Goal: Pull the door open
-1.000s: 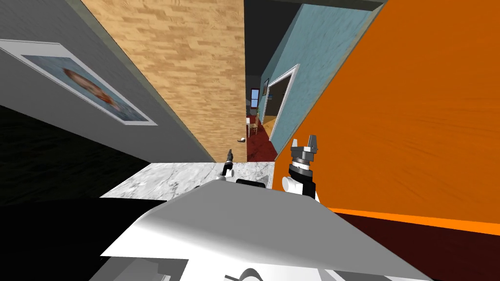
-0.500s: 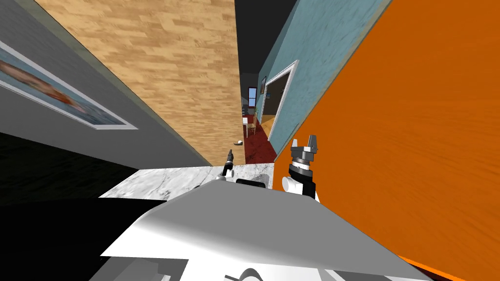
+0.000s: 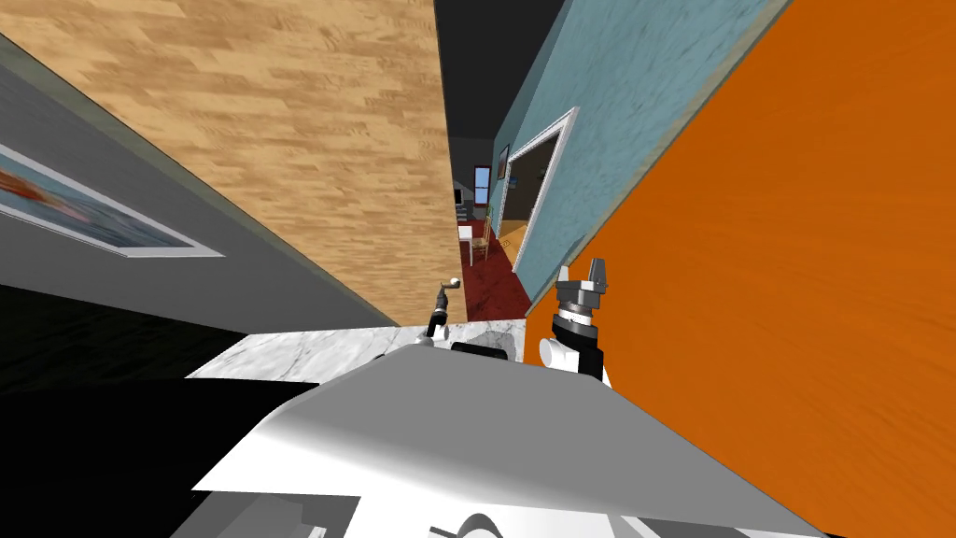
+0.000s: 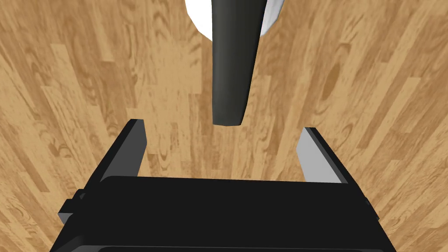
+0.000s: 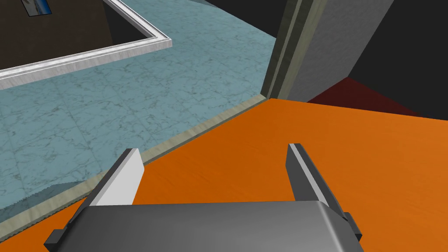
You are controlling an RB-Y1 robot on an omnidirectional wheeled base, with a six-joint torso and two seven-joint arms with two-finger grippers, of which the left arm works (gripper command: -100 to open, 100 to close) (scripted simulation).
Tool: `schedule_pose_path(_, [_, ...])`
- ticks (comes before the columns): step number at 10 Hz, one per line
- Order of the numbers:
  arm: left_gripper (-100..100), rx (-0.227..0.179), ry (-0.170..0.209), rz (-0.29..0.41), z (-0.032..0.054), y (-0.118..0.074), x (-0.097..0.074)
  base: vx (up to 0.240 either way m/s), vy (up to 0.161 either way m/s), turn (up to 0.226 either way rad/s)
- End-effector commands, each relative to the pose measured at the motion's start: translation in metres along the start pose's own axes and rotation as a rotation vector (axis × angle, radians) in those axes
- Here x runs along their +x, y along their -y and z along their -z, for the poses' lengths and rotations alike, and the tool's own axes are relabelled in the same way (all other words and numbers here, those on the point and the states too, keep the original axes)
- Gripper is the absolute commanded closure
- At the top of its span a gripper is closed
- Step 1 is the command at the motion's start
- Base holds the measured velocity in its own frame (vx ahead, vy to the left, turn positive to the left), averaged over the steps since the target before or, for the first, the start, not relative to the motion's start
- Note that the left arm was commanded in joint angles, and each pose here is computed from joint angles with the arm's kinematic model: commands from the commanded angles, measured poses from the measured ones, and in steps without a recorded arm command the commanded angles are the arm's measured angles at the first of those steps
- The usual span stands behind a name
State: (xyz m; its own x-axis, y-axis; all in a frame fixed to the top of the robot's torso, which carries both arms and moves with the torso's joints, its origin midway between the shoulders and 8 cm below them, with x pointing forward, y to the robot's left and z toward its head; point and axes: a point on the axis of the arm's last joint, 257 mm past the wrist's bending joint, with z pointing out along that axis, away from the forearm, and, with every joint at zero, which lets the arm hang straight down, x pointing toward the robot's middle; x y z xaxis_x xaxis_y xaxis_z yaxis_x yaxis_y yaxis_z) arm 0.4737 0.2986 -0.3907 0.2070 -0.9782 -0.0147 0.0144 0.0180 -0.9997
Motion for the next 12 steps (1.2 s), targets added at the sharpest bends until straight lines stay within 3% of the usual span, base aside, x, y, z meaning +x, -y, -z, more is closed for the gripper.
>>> schedule_pose_path(1, [-100,-0.001,-0.002,0.006,0.0007,-0.0001,0.0032,0.223,-0.041,0.013])
schedule_pose_path(4, [-100,-0.001,-0.004,0.01,0.0009,-0.0002,0.0055,0.172,-0.024,0.013])
schedule_pose_path(5, [100,-0.001,-0.004,0.01,0.0009,-0.0002,0.0055,-0.009,0.0,-0.002])
schedule_pose_path(12, [100,-0.007,-0.006,0.01,0.0017,-0.0023,0.0043,-0.048,0.01,-0.008])
